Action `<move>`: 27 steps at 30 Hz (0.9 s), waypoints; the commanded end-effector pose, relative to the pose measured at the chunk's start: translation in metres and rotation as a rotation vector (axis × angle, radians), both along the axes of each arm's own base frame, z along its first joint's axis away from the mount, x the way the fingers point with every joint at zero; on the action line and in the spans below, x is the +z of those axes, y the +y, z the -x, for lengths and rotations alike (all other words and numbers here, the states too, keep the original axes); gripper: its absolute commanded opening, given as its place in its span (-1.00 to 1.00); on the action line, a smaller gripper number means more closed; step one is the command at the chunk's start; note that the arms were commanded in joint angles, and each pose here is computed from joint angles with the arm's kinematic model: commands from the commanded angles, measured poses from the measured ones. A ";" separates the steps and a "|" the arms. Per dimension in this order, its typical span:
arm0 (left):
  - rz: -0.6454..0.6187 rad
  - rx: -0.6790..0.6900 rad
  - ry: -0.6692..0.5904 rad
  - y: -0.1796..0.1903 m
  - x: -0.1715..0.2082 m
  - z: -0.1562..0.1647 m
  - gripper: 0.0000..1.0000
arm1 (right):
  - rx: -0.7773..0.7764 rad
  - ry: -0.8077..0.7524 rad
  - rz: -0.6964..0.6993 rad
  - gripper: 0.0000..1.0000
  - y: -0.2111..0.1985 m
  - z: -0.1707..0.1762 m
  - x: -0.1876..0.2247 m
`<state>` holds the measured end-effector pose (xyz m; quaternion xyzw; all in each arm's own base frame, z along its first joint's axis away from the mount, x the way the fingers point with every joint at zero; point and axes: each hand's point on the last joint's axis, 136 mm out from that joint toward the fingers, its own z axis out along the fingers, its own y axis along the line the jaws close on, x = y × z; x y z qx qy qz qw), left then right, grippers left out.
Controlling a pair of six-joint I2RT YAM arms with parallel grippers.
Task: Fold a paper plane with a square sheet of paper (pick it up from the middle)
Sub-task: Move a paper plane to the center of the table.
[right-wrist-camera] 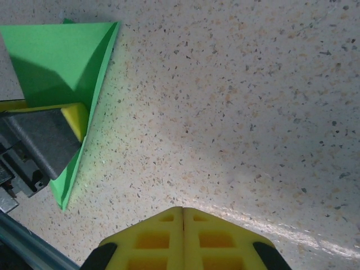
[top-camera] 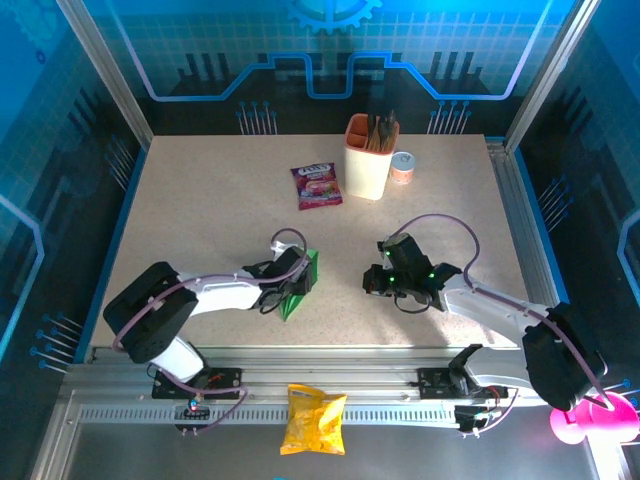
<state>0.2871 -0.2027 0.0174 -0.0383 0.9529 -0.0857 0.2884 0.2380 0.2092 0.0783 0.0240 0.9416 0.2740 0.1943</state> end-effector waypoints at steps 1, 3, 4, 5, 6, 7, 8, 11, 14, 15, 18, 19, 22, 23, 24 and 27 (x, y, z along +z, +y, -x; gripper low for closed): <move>0.004 0.020 0.095 -0.016 -0.014 0.013 0.19 | 0.008 -0.037 0.012 -0.96 0.000 -0.003 0.013; -0.027 0.017 0.093 -0.024 -0.012 0.010 0.18 | 0.004 -0.039 0.013 -0.96 -0.001 -0.003 0.015; -0.045 0.016 0.093 -0.025 -0.011 0.009 0.18 | 0.003 -0.041 0.012 -0.96 -0.002 -0.003 0.015; -0.057 0.014 0.093 -0.026 -0.011 0.008 0.18 | 0.004 -0.041 0.011 -0.96 -0.002 -0.002 0.016; -0.061 0.013 0.093 -0.027 -0.011 0.007 0.18 | 0.007 -0.042 0.010 -0.96 -0.002 -0.002 0.017; -0.067 0.016 0.088 -0.025 -0.009 0.007 0.18 | 0.005 -0.043 0.010 -0.96 -0.002 -0.002 0.017; -0.070 0.015 0.083 -0.025 -0.007 0.006 0.19 | 0.009 -0.043 0.010 -0.96 -0.002 -0.002 0.018; -0.067 0.005 0.062 -0.026 0.004 0.004 0.19 | 0.010 -0.045 0.007 -0.95 -0.002 -0.001 0.018; -0.077 -0.013 0.036 -0.028 0.017 0.000 0.19 | 0.016 -0.049 -0.003 -0.96 0.000 -0.002 0.020; -0.076 -0.022 0.026 -0.029 0.022 -0.002 0.20 | 0.020 -0.050 -0.004 -0.95 0.001 -0.002 0.021; -0.074 -0.039 0.003 -0.033 0.035 -0.006 0.20 | 0.026 -0.053 -0.009 -0.95 0.003 -0.003 0.023; -0.072 -0.042 -0.003 -0.033 0.038 -0.007 0.21 | 0.028 -0.052 -0.010 -0.95 0.003 -0.003 0.023; -0.066 -0.054 -0.018 -0.035 0.046 -0.009 0.21 | 0.032 -0.053 -0.015 -0.96 0.005 -0.004 0.023; -0.062 -0.056 -0.020 -0.036 0.048 -0.009 0.22 | 0.030 -0.052 -0.015 -0.95 0.005 -0.004 0.023; -0.058 -0.059 -0.023 -0.037 0.049 -0.010 0.22 | 0.031 -0.053 -0.015 -0.95 0.005 -0.004 0.023; -0.051 -0.067 -0.032 -0.040 0.053 -0.010 0.22 | 0.033 -0.053 -0.019 -0.95 0.006 -0.004 0.023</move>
